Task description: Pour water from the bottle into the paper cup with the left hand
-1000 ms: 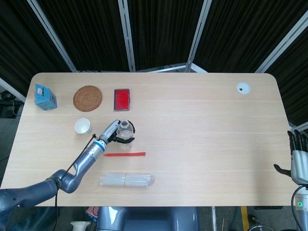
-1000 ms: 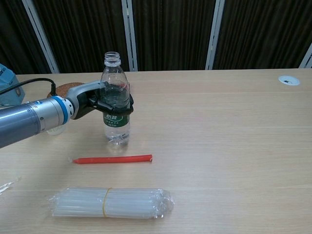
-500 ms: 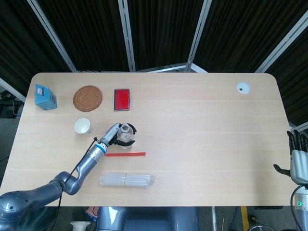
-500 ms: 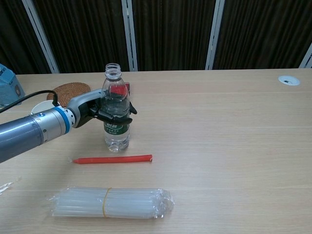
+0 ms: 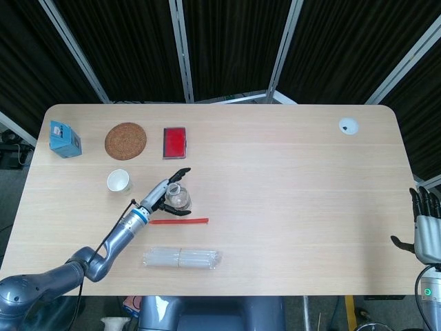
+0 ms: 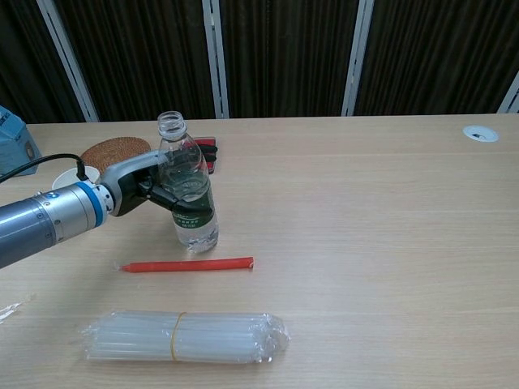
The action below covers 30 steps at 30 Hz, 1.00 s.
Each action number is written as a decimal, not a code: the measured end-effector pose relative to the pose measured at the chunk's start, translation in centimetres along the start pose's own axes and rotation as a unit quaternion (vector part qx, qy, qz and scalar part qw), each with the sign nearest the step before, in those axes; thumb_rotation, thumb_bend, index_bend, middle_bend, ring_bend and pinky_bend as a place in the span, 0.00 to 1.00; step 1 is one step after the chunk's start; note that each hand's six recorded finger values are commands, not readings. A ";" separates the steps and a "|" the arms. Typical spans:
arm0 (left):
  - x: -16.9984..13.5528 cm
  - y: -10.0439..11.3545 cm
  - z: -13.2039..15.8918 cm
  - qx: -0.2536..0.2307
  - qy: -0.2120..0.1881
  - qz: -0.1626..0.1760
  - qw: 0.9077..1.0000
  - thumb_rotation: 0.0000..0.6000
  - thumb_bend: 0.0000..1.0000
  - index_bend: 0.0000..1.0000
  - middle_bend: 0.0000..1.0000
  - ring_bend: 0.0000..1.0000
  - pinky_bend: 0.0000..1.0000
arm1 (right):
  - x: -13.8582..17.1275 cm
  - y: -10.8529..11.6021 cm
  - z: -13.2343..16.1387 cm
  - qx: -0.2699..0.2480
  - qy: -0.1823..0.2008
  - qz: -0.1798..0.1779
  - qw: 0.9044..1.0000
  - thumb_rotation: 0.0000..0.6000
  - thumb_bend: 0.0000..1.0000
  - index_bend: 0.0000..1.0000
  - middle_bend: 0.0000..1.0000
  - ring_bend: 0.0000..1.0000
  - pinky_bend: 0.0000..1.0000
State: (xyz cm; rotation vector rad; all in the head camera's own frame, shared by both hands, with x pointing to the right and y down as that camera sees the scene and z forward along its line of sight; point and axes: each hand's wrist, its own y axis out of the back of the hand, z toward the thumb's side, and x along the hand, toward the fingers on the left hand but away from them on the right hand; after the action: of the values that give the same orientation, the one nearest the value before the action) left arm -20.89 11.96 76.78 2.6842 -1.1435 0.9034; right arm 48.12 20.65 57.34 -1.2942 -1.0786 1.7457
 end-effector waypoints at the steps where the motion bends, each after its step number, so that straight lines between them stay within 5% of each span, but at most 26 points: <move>1: -0.1 0.2 0.0 -0.001 -0.001 0.001 1.000 1.00 0.02 0.00 0.00 0.00 0.05 | 0.0 0.0 0.0 0.000 0.000 0.000 1.000 1.00 0.00 0.00 0.00 0.00 0.00; 20: -5.6 6.1 2.4 0.002 -0.059 0.031 0.998 1.00 0.02 0.00 0.00 0.00 0.00 | 0.7 0.3 0.9 -0.005 0.015 -0.006 1.000 1.00 0.00 0.00 0.00 0.00 0.00; 30: -10.8 11.6 3.4 0.152 -0.057 0.089 0.983 1.00 0.01 0.00 0.00 0.00 0.00 | 1.5 1.1 1.7 -0.019 0.034 -0.012 0.999 1.00 0.00 0.00 0.00 0.00 0.00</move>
State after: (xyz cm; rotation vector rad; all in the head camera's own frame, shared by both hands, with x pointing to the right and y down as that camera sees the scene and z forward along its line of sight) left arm -33.10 9.44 66.39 2.9450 -1.3912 1.0387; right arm 46.04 21.19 56.05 -1.3485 -1.0890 1.6587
